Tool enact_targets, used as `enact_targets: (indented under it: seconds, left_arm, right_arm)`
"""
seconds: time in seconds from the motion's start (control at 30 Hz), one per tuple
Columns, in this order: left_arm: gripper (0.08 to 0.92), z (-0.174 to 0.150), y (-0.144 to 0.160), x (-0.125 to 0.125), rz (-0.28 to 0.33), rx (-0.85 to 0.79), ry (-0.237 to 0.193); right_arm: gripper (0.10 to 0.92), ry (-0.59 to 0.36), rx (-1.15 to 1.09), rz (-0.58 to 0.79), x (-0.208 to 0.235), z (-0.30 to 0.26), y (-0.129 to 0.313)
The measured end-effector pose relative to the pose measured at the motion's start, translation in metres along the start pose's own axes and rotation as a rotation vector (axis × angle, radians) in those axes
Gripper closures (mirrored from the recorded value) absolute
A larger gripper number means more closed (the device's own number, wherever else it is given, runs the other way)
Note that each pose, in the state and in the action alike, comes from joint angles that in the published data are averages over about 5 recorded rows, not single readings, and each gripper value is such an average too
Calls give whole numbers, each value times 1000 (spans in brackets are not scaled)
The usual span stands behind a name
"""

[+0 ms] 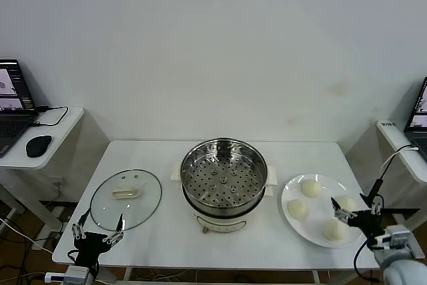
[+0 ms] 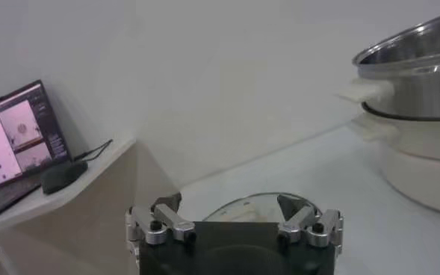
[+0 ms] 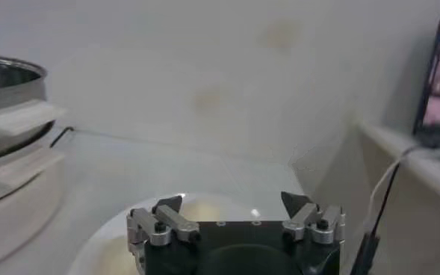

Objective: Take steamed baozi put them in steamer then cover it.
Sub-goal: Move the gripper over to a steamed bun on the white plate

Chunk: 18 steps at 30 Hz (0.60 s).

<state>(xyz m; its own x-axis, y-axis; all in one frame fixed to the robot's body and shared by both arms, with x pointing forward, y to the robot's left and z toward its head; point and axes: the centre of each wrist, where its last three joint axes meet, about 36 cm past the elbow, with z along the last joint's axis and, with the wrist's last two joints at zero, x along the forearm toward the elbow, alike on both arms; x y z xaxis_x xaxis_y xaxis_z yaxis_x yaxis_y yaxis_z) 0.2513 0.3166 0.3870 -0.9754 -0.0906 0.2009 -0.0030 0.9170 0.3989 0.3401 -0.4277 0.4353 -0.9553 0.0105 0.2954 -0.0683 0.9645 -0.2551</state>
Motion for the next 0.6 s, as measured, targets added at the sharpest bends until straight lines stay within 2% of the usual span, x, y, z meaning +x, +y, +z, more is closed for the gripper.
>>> enact_targets:
  seconds: [0.13, 0.33, 0.6]
  left_arm:
    - [177, -1, -3, 3, 1, -3, 1]
    - [177, -5, -6, 9, 2, -10, -3]
    - [177, -10, -9, 15, -7, -13, -7]
  right_arm:
    - [200, -15, 112, -34, -16, -21, -16]
    - [199, -23, 390, -163, -58, -65, -51]
    - [199, 112, 749, -400, -104, -121, -79]
